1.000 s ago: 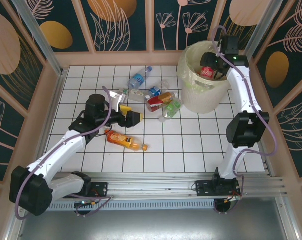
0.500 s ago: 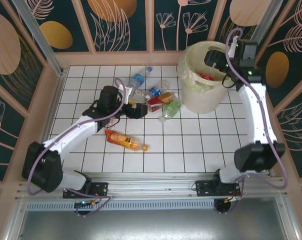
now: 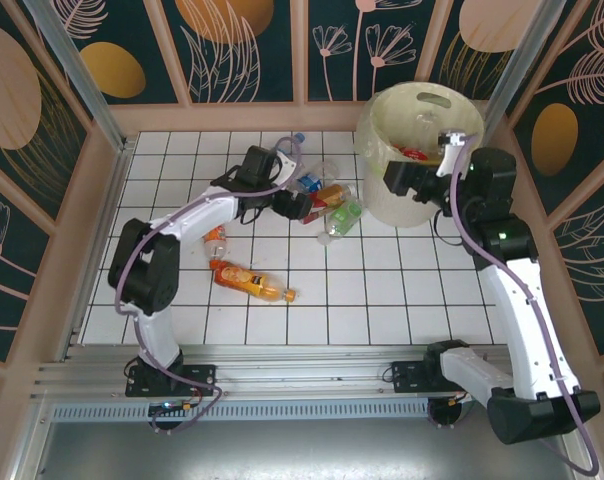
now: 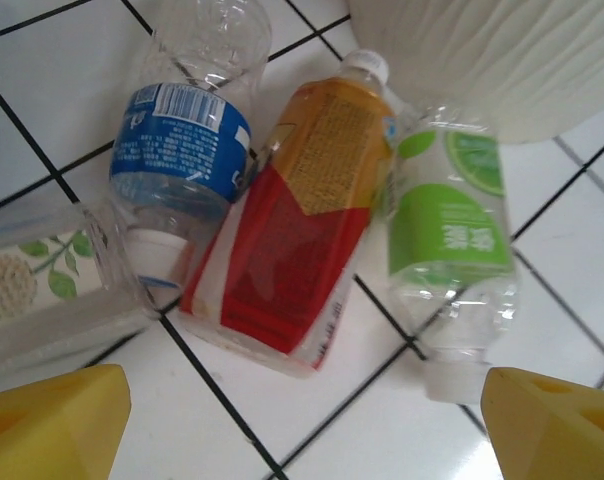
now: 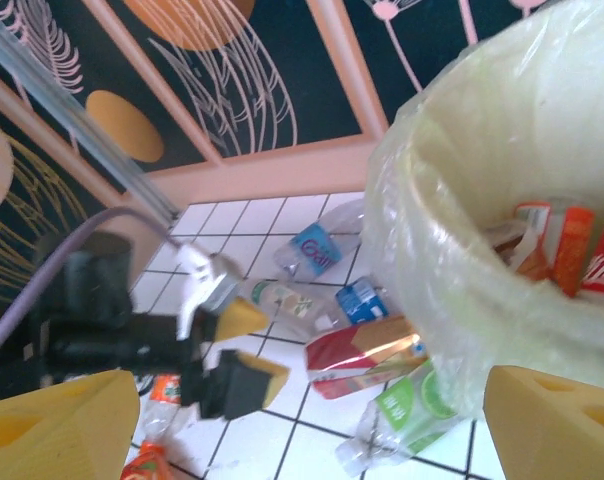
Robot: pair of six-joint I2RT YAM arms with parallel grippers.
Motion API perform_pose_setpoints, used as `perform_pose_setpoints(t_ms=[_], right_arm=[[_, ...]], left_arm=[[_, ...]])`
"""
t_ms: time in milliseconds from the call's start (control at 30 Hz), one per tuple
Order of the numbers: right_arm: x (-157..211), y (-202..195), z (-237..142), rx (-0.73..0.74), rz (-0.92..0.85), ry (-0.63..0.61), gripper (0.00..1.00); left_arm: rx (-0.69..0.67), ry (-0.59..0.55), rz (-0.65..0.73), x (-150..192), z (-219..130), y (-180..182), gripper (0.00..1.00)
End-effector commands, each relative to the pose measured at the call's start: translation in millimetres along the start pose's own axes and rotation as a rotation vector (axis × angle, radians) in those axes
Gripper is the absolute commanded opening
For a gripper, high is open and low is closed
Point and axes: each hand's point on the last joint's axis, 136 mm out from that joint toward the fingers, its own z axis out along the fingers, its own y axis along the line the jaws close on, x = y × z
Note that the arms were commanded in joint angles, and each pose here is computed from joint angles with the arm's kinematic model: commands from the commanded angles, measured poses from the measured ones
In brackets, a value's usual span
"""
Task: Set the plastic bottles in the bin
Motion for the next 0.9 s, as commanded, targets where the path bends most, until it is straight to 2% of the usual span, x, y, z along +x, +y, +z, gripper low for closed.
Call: perform_pose_setpoints(t_ms=[0, 67, 133, 300, 400, 567, 667, 867], right_arm=[[2.2, 14.0, -9.8, -0.066, 0.014, -0.029, 0.89], [5.8, 14.3, -13.8, -0.064, 0.014, -0.029, 0.89], [9.3, 12.7, -16.5, -0.054, 0.013, -0.025, 0.89], [14.7, 10.2, -17.3, -0.043, 0.014, -0.014, 0.89], [16.4, 8.5, -16.2, -0.038, 0.018, -0.009, 0.89], [17.3, 6.6, -15.2, -0.031, 0.021, -0.008, 0.89], [17.1, 5.9, -15.0, -0.027, 0.021, -0.006, 0.89], [16.2, 6.3, -15.1, -0.027, 0.023, -0.006, 0.89]], left_arm=[[-0.01, 0.125, 0.115, 11.6, 16.1, 5.3, 0.89], [-0.017, 0.179, 0.129, 16.9, 28.2, 11.3, 0.87], [-0.017, 0.212, 0.141, 19.1, 38.8, 15.4, 0.78], [-0.002, 0.24, 0.158, 19.4, 55.3, 16.6, 0.76], [0.008, 0.263, 0.171, 21.9, 63.8, 14.3, 0.66], [-0.002, 0.318, 0.192, 34.8, 77.9, 11.4, 0.66], [-0.025, 0.343, 0.199, 42.1, 84.8, 13.8, 0.73], [-0.045, 0.362, 0.207, 46.6, 90.9, 14.1, 0.77]])
